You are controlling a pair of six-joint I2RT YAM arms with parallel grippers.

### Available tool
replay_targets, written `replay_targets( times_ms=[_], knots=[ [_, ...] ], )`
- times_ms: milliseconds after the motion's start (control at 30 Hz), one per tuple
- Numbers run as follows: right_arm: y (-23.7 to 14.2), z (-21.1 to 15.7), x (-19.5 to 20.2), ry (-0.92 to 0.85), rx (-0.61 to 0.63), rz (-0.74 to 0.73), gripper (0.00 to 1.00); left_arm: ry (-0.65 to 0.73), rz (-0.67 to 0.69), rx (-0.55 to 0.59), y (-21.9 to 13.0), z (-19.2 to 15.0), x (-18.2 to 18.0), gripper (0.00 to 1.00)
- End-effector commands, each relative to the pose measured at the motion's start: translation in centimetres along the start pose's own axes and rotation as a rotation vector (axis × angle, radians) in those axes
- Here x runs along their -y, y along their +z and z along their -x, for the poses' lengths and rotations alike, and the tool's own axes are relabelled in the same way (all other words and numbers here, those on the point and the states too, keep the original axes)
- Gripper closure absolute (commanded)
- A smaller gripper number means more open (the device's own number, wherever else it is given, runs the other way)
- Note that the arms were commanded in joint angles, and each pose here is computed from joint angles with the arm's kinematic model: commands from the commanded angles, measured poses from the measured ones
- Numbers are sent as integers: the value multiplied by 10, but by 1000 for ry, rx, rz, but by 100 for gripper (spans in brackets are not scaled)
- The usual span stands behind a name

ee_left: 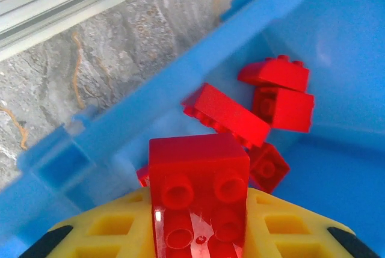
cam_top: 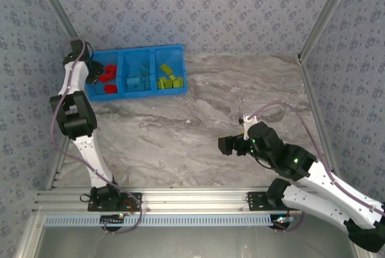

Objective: Sort the legos into containers by color

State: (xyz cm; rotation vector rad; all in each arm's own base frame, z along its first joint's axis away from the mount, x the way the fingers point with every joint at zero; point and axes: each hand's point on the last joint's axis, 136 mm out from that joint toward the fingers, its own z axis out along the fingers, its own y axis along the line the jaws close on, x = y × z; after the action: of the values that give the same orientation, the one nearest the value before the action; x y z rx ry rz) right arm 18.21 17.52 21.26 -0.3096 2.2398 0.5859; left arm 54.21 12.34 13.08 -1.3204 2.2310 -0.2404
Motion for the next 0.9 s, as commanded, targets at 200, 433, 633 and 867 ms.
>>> replay_targets(
  times_ms=[200,433,633,867],
  knots=[
    [4,8,6,11,10,-55,0,61,-83,-22,-22,-19,18,34],
    [-2,22,44,77,82,-244,0,94,-230,50,-102,-53,39,30],
    [-11,48,119,83,210,-563,0,410,-325,281,-194,-134,25,21],
    [-3,52,228,152,248,-897,0,678,-413,443,-207,-185,-35,2]
  ],
)
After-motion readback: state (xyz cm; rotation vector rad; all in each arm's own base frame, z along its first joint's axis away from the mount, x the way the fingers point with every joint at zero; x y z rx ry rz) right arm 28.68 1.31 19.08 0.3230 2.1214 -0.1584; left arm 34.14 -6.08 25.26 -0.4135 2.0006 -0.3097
